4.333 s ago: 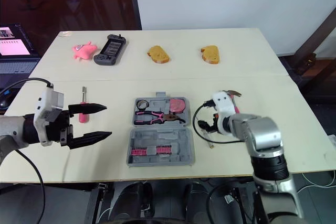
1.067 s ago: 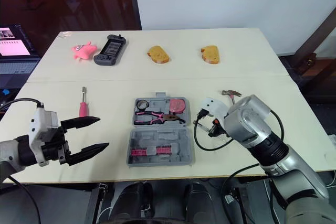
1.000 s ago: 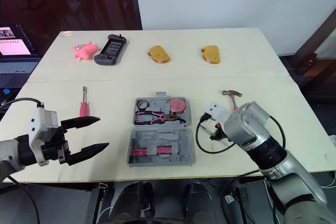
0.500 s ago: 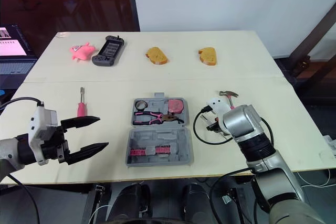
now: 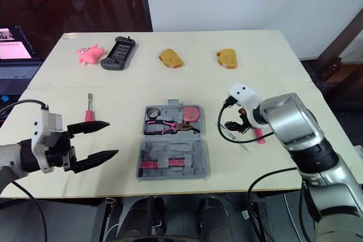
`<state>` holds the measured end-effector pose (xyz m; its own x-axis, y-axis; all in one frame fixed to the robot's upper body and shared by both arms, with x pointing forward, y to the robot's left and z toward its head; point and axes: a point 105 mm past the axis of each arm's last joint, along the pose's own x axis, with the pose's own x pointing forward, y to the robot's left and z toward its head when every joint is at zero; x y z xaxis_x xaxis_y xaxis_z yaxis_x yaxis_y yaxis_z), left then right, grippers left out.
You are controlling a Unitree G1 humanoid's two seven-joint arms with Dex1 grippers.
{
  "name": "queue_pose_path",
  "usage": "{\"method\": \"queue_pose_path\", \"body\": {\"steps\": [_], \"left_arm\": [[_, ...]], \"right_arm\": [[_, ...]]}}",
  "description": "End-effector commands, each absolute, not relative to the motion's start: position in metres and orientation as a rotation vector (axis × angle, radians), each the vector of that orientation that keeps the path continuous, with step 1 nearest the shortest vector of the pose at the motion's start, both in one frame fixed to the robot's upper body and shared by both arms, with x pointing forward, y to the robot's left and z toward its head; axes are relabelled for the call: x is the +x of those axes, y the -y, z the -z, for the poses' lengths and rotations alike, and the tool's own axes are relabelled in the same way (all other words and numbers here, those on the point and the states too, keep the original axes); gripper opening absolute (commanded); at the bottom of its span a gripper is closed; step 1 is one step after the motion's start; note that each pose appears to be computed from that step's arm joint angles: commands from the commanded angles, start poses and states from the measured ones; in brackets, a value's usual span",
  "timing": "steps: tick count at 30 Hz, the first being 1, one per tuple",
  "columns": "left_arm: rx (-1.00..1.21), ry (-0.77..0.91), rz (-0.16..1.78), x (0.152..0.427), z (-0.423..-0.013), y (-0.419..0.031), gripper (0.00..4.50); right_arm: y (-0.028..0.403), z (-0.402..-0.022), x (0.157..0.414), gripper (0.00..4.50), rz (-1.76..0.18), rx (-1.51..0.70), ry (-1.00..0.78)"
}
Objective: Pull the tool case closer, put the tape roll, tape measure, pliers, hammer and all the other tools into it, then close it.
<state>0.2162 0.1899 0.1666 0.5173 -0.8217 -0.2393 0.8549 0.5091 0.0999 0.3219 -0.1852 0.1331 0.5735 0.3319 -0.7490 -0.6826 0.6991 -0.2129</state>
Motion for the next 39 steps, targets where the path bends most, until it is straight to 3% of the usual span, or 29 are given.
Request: {"method": "queue_pose_path", "body": {"steps": [1, 5, 8, 16, 19, 21, 30, 33, 37, 39], "left_arm": [[0.237, -0.153, 1.027, 0.217, -0.171, -0.189, 4.50], [0.216, -0.129, 1.035, 0.217, -0.174, -0.187, 4.50], [0.206, -0.116, 1.040, 0.217, -0.176, -0.185, 4.50], [0.216, -0.118, 1.031, 0.217, -0.177, -0.186, 4.50], [0.220, -0.119, 1.029, 0.217, -0.177, -0.186, 4.50], [0.222, -0.118, 1.029, 0.217, -0.178, -0.186, 4.50], [0.231, -0.115, 1.037, 0.216, -0.179, -0.186, 4.50], [0.234, -0.117, 1.039, 0.216, -0.178, -0.186, 4.50], [0.235, -0.117, 1.040, 0.216, -0.178, -0.186, 4.50], [0.235, -0.120, 1.039, 0.216, -0.178, -0.187, 4.50]], "right_arm": [[0.194, -0.136, 0.325, 4.46, -0.619, -0.568, -0.640], [0.200, -0.102, 0.317, 4.46, -0.652, -0.438, -0.685], [0.209, -0.076, 0.312, 4.46, -0.645, -0.471, -0.655], [0.211, -0.058, 0.313, 4.46, -0.614, -0.384, -0.635], [0.211, -0.058, 0.318, 3.67, -0.605, -0.382, -0.627], [0.211, -0.057, 0.320, 2.78, -0.600, -0.383, -0.628], [0.211, -0.052, 0.318, 2.78, -0.601, -0.361, -0.653], [0.211, -0.052, 0.319, 1.88, -0.586, -0.353, -0.653], [0.211, -0.050, 0.319, 0.05, -0.571, -0.345, -0.663], [0.210, -0.051, 0.319, 0.05, -0.573, -0.348, -0.661]]}}
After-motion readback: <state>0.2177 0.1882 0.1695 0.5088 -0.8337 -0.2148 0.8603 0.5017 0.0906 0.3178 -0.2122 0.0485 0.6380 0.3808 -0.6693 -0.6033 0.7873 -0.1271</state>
